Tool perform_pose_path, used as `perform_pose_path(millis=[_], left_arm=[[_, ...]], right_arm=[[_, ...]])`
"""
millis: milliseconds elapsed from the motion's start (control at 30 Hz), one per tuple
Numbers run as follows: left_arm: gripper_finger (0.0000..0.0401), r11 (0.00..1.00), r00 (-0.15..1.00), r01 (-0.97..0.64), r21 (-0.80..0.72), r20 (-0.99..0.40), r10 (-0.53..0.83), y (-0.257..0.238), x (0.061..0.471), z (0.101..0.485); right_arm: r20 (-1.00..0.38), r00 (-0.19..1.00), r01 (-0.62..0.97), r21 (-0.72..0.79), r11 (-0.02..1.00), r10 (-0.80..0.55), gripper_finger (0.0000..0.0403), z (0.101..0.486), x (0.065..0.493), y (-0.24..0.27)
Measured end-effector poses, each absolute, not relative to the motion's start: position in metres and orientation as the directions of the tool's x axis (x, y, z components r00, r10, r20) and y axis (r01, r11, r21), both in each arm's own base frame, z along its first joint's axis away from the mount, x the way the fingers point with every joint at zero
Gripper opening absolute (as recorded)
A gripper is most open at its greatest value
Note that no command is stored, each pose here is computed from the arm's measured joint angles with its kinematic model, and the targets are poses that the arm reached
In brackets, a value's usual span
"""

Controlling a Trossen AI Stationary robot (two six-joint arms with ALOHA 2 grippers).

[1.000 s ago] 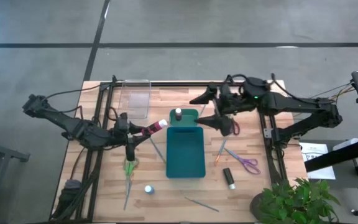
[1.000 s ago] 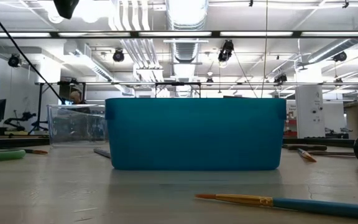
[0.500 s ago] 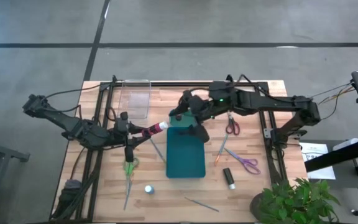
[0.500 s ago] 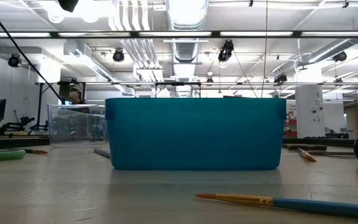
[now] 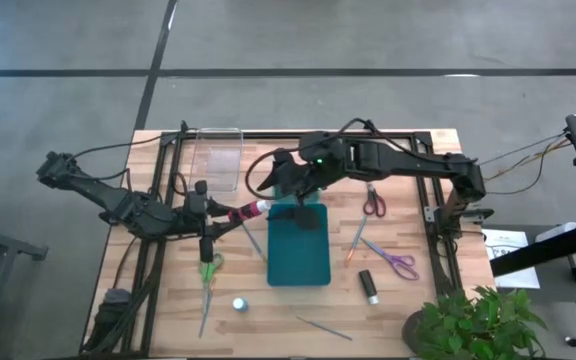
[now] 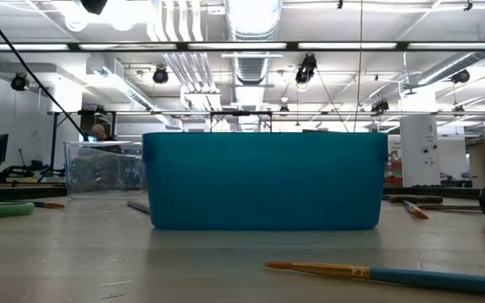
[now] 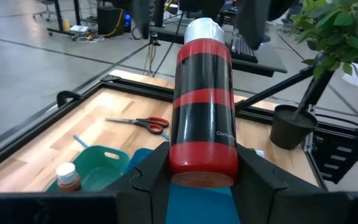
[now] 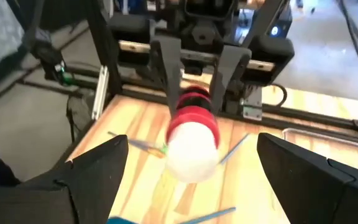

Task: Pick & Place Paint Supplies
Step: Put the red paint bottle into the green bin

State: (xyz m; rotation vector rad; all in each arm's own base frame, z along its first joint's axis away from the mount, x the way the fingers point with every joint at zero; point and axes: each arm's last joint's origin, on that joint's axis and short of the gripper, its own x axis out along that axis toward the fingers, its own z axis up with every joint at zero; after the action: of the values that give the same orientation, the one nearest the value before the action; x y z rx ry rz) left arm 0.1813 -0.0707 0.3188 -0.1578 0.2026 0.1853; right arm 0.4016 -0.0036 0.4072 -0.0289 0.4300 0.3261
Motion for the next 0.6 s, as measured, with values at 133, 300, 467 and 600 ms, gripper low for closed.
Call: perform_pose_path(millis=[133,300,467,600], left_arm=[[0.0136,0.972,0.964,-0.19,-0.138,-0.215,0.157,-0.071,0.181,0.319],[0.0136,0.972,0.964,-0.188,-0.139,-0.216,0.156,-0.071,0.181,0.319],[0.0136,0.972,0.964,-0.188,-0.139,-0.216,0.156,-0.071,0.181,0.319],[0.0136,0.972,0.964,-0.189,-0.141,-0.213,0.156,-0.071,0.181,0.319]], right_arm=[[-0.446,0.841,-0.328,0.026,0.944,0.305,0.0353,0.41,0.408,-0.003],[-0.445,0.846,-0.312,0.03,0.95,0.292,0.0353,0.416,0.41,-0.004],[-0.447,0.857,-0.277,0.02,0.961,0.256,0.0353,0.42,0.405,-0.005],[-0.452,0.855,-0.27,0.032,0.962,0.255,0.0353,0.418,0.406,-0.003]])
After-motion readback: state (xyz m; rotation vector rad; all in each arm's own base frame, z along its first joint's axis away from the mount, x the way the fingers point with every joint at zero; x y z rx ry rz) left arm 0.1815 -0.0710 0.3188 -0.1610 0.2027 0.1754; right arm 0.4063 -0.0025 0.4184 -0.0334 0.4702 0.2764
